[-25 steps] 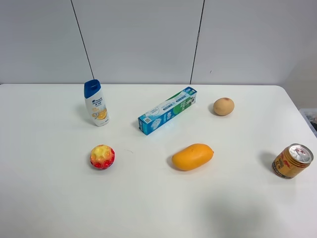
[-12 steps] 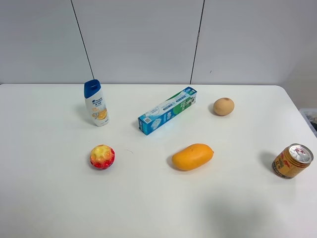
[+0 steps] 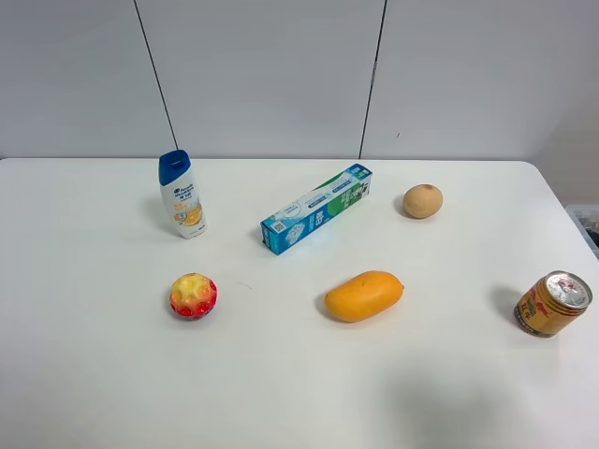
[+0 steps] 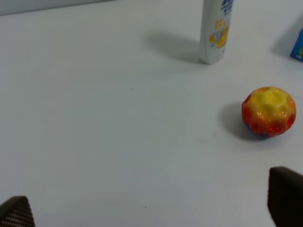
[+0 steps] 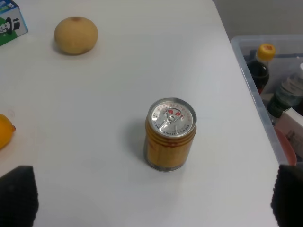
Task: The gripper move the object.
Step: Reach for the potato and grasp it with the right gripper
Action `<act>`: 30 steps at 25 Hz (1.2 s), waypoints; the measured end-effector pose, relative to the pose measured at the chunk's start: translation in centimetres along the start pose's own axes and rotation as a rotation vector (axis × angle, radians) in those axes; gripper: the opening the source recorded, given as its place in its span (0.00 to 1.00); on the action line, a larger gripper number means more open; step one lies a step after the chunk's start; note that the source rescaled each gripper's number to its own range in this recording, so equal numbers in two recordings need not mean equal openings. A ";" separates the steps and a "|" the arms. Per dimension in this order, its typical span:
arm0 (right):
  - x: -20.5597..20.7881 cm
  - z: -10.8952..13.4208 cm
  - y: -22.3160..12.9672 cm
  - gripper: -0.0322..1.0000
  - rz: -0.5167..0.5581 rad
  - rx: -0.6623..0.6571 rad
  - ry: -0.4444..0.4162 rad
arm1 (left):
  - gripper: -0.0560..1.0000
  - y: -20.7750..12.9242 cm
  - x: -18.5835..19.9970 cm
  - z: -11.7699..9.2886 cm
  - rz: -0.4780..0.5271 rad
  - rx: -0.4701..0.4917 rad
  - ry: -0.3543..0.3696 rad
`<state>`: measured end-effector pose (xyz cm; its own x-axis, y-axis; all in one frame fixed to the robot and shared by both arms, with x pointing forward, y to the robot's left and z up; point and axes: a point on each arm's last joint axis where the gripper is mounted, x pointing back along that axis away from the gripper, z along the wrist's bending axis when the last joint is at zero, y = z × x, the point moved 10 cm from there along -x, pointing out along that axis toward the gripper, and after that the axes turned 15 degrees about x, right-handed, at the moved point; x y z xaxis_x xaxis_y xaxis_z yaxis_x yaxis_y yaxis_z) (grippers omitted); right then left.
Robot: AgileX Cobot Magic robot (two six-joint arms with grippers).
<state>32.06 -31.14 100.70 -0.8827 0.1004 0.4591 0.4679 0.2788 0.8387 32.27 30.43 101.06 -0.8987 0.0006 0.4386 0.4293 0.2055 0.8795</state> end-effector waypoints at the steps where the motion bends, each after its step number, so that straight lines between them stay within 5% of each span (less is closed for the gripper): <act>1: 0.0 0.0 0.0 1.00 0.000 0.000 0.000 | 1.00 0.0 0.0 0.0 0.000 0.000 0.000; 21: 0.0 0.1 0.0 1.00 0.000 -0.003 0.005 | 1.00 0.0 0.0 0.0 0.000 0.001 0.000; 30: -3.4 1.1 1.4 1.00 0.208 -0.038 0.138 | 1.00 0.0 0.0 0.0 0.000 0.001 0.000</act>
<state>35.70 -30.05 99.99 -0.7542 0.0197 0.6563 0.6423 0.2296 0.7312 32.27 30.43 101.06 -0.8987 0.0006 0.4386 0.4292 0.2063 0.8793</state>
